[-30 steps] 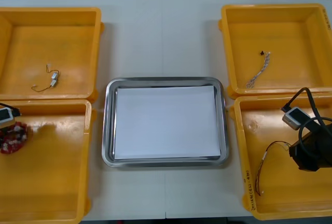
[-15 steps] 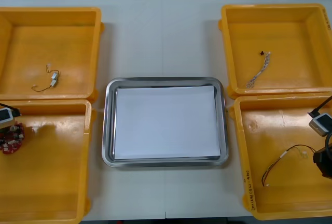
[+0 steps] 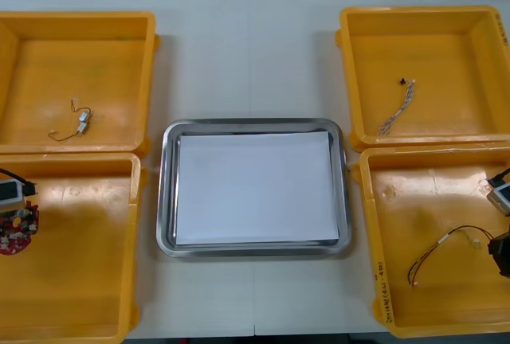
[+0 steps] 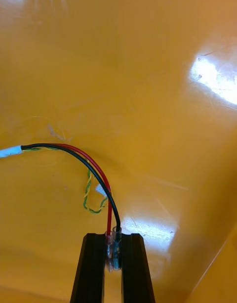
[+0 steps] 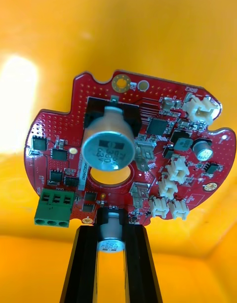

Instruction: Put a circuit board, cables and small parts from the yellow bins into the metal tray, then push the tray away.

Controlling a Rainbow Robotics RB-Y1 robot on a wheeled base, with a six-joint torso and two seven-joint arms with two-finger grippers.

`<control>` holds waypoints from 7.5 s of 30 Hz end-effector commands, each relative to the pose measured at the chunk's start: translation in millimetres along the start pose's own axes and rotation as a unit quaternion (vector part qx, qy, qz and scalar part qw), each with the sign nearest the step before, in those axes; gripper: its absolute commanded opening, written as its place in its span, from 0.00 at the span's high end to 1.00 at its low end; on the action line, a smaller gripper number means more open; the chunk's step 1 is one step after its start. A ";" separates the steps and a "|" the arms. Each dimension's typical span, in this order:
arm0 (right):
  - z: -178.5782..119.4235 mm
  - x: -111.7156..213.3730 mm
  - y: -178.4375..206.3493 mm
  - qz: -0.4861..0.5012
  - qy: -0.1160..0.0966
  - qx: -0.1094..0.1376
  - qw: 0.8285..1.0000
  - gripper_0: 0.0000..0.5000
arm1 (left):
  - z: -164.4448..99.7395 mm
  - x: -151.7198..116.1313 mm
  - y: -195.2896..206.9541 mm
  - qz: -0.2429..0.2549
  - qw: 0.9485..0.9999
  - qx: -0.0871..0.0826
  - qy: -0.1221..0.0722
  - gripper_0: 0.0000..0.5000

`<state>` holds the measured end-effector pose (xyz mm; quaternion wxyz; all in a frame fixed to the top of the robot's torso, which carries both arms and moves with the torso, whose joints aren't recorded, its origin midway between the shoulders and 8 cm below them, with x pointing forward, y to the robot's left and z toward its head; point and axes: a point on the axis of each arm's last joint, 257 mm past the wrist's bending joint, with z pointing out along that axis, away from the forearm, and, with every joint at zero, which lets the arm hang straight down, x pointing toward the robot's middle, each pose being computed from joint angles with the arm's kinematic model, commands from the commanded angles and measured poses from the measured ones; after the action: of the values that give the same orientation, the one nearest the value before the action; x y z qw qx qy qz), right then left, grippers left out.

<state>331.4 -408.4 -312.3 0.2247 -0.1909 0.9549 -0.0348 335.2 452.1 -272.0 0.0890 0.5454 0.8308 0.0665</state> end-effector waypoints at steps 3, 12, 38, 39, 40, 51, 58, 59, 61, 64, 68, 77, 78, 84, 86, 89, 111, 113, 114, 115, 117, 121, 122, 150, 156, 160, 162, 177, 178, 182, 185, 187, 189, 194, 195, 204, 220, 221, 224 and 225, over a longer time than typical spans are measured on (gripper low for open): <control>-4.1 1.3 -6.1 -0.012 -0.003 0.003 1.000 0.92 | -6.2 -3.0 -29.5 -0.068 0.998 0.006 0.001 1.00; -5.2 -5.4 0.0 -0.002 -0.010 -0.008 1.000 0.00 | 0.9 -18.6 -45.6 -0.101 0.995 0.004 -0.007 1.00; -32.8 -56.0 27.9 0.315 -0.010 -0.041 0.948 0.00 | 30.5 -27.6 -65.4 -0.121 0.993 0.011 -0.003 0.93; -32.2 -56.3 29.3 0.333 -0.010 -0.042 0.942 0.00 | 30.7 -27.2 -66.0 -0.121 0.993 0.012 -0.002 0.85; -31.7 -56.3 29.0 0.350 -0.010 -0.041 0.936 0.00 | 30.8 -27.2 -65.1 -0.121 0.993 0.010 -0.002 0.77; -16.4 -53.5 49.2 0.460 0.007 -0.044 0.887 0.00 | 32.6 -26.5 -65.8 -0.124 0.992 0.008 -0.003 0.01; -6.2 -56.0 66.8 0.492 0.018 -0.046 0.869 0.00 | 21.0 -26.9 -49.8 -0.145 0.989 -0.009 -0.015 0.00; -5.3 -57.1 69.1 0.496 0.017 -0.047 0.867 0.00 | 18.2 -25.8 -46.5 -0.150 0.988 -0.012 -0.016 0.00; -3.4 -58.4 72.4 0.501 0.017 -0.048 0.864 0.00 | 14.2 -26.6 -41.6 -0.172 0.985 -0.016 -0.019 0.00; -0.9 -58.6 73.8 0.504 0.017 -0.047 0.862 0.00 | 8.5 -28.2 -36.3 -0.209 0.977 -0.019 -0.024 0.00; 4.1 -54.7 69.5 0.506 0.019 -0.037 0.862 0.00 | -4.6 -29.4 -31.3 -0.253 0.967 -0.023 -0.026 0.00; 17.5 -49.8 66.3 0.503 0.015 -0.016 0.864 0.00 | -29.5 -36.3 -27.3 -0.361 0.932 -0.018 -0.032 0.00; 20.2 -49.7 66.0 0.508 0.011 -0.011 0.861 0.00 | -30.8 -38.4 -25.9 -0.377 0.925 -0.018 -0.035 0.00; 26.2 -51.2 75.6 0.522 0.010 -0.011 0.853 0.00 | -37.6 -47.4 -18.9 -0.463 0.885 -0.015 -0.046 0.00; 26.8 -50.8 76.3 0.524 0.011 -0.011 0.852 0.00 | -40.3 -50.2 -15.3 -0.488 0.871 -0.015 -0.051 0.00; 29.5 -49.4 77.3 0.527 0.014 -0.013 0.849 0.00 | -42.5 -52.8 -11.1 -0.528 0.847 -0.017 -0.055 0.00; 42.0 -46.6 76.3 0.542 0.015 -0.021 0.840 0.87 | -7.7 -52.4 5.7 -0.695 0.715 -0.016 -0.069 0.00; 42.0 -46.6 76.3 0.543 0.015 -0.021 0.839 1.00 | -3.7 -52.1 4.5 -0.694 0.717 -0.019 -0.069 0.00; 42.0 -46.6 76.3 0.543 0.015 -0.021 0.839 1.00 | -0.7 -52.0 3.0 -0.693 0.718 -0.019 -0.069 0.00; 42.0 -46.6 76.3 0.544 0.015 -0.021 0.839 1.00 | 1.8 -52.3 2.2 -0.692 0.718 -0.020 -0.070 0.00; 41.8 -47.3 75.8 0.544 0.013 -0.022 0.839 1.00 | 6.2 -53.7 0.6 -0.691 0.719 -0.020 -0.072 0.00; 41.4 -49.0 75.9 0.543 0.012 -0.023 0.839 1.00 | 15.8 -58.7 -1.9 -0.697 0.712 -0.015 -0.083 0.00; 40.9 -50.1 75.4 0.541 0.012 -0.023 0.841 1.00 | 19.0 -60.0 -3.4 -0.699 0.710 -0.012 -0.083 0.00; -59.1 -90.6 88.1 0.280 -0.014 -0.012 0.960 1.00 | 49.3 -44.2 -27.6 -0.688 0.721 -0.015 -0.082 0.00; -73.8 -98.2 99.8 0.168 -0.020 -0.016 0.985 1.00 | 52.1 -44.3 -29.8 -0.684 0.725 -0.016 -0.082 0.00; -79.0 -100.4 109.5 0.135 -0.023 -0.026 0.990 1.00 | 53.1 -45.3 -30.8 -0.682 0.727 -0.015 -0.082 0.00; -79.6 -101.3 111.3 0.107 -0.024 -0.028 0.994 1.00 | 53.4 -44.9 -31.4 -0.680 0.728 -0.015 -0.081 0.00; -88.2 -112.8 154.1 0.104 -0.003 -0.078 0.992 1.00 | 59.4 -39.7 -33.9 -0.677 0.731 -0.014 -0.078 0.25; -87.5 -116.1 156.4 0.105 -0.005 -0.077 0.991 1.00 | 60.1 -39.8 -33.3 -0.677 0.732 -0.014 -0.079 0.37; -85.9 -124.9 161.1 0.104 -0.007 -0.075 0.992 1.00 | 60.8 -39.6 -33.5 -0.674 0.734 -0.013 -0.079 0.90; -86.4 -131.4 165.9 0.108 -0.003 -0.081 0.991 1.00 | 59.4 -41.0 -31.2 -0.671 0.736 -0.015 -0.081 1.00; -87.1 -135.1 168.1 0.110 -0.002 -0.081 0.991 1.00 | 59.1 -41.8 -30.7 -0.669 0.739 -0.015 -0.082 1.00; -87.2 -137.0 171.3 0.110 -0.002 -0.082 0.991 1.00 | 59.0 -43.1 -30.4 -0.668 0.739 -0.014 -0.084 1.00; -84.1 -143.7 178.7 0.117 -0.004 -0.087 0.989 1.00 | 48.4 -49.1 -21.6 -0.660 0.745 -0.023 -0.094 1.00; -83.7 -144.6 179.4 0.118 -0.004 -0.088 0.989 1.00 | 46.5 -49.3 -20.8 -0.659 0.745 -0.024 -0.095 1.00; -81.4 -158.0 183.2 0.126 -0.007 -0.090 0.988 1.00 | 4.3 -56.2 -14.0 -0.649 0.754 -0.030 -0.093 1.00; -80.8 -166.3 186.8 0.125 -0.011 -0.088 0.988 1.00 | -71.4 -87.4 12.5 -0.648 0.753 -0.051 -0.105 1.00; -80.8 -166.3 186.8 0.124 -0.011 -0.088 0.988 1.00 | -76.2 -93.5 14.5 -0.649 0.750 -0.047 -0.113 1.00; -80.5 -165.2 187.1 0.124 -0.009 -0.088 0.988 1.00 | -88.0 -104.8 19.5 -0.651 0.747 -0.039 -0.129 1.00; -80.5 -165.2 187.1 0.124 -0.009 -0.088 0.988 1.00 | -90.5 -106.9 20.0 -0.652 0.746 -0.037 -0.132 1.00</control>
<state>364.2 -184.6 -206.8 0.2095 -0.0806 0.9715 0.0766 363.6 361.3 -205.7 0.2113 -0.0817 0.9729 -0.0470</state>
